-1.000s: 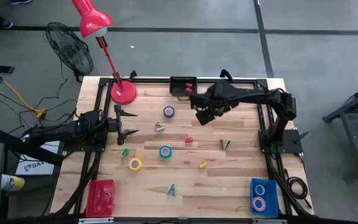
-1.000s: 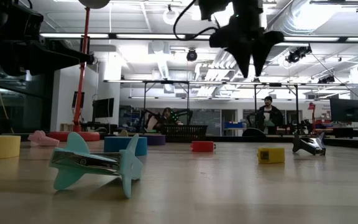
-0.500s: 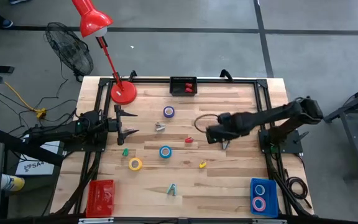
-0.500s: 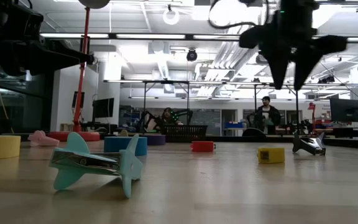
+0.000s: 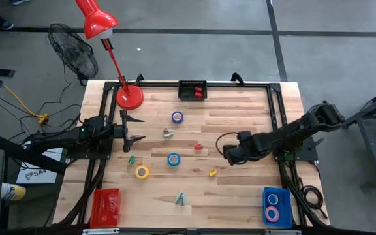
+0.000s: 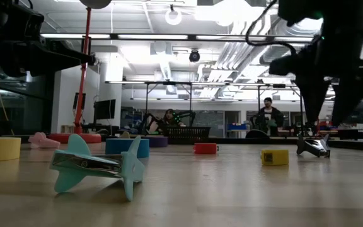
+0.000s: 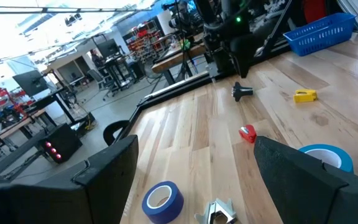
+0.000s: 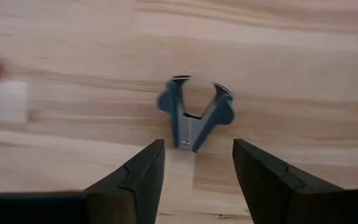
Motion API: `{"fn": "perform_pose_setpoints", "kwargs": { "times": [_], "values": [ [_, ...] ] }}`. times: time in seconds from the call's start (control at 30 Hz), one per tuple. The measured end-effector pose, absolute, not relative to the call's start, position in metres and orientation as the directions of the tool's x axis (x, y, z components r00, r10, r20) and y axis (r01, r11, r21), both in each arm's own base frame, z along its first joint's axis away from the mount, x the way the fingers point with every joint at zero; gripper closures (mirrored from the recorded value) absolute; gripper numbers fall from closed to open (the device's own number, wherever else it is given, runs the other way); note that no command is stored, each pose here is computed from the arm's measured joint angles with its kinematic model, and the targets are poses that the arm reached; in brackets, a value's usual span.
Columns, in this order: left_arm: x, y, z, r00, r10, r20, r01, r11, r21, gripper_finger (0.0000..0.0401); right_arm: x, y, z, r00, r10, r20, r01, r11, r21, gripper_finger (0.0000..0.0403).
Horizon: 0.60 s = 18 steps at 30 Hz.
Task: Pick and place Stapler, Stapler remover, tape
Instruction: Put the black staple remover into the red basket
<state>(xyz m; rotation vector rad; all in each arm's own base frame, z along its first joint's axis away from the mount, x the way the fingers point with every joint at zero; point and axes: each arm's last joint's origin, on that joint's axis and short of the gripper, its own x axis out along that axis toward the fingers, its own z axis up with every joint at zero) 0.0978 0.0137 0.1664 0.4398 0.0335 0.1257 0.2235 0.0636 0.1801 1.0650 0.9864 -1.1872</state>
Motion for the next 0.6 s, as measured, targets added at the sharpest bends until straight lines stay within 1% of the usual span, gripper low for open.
{"fn": "perform_pose_setpoints", "kwargs": {
  "times": [0.13,0.2,0.3,0.43,0.53,0.6],
  "values": [
    [0.098,0.014,0.166,0.992,0.128,-0.005,-0.114,0.897,0.426,0.0085,0.222,0.069,0.171,0.166,-0.195,-0.967,0.985,-0.001,0.17,0.022],
    [0.098,0.014,0.166,0.992,0.129,-0.005,-0.114,0.897,0.427,0.0085,0.221,0.071,0.166,0.179,-0.189,-0.966,0.982,-0.02,0.186,0.0213],
    [0.098,0.014,0.166,0.992,0.128,-0.005,-0.114,0.897,0.426,0.0085,0.221,0.072,0.161,0.21,-0.178,-0.961,0.974,-0.049,0.222,0.0189],
    [0.098,0.014,0.166,0.992,0.128,-0.005,-0.114,0.897,0.426,0.0085,0.221,0.071,0.154,0.241,-0.173,-0.955,0.963,-0.078,0.257,0.0147],
    [0.098,0.014,0.166,0.992,0.128,-0.005,-0.114,0.897,0.427,0.0085,0.219,0.066,0.152,0.214,-0.193,-0.958,0.968,-0.092,0.235,0.0124],
    [0.098,0.014,0.166,0.992,0.128,-0.005,-0.114,0.897,0.427,0.0085,0.218,0.061,0.152,0.185,-0.208,-0.96,0.973,-0.098,0.209,0.0118]
  ]
}}
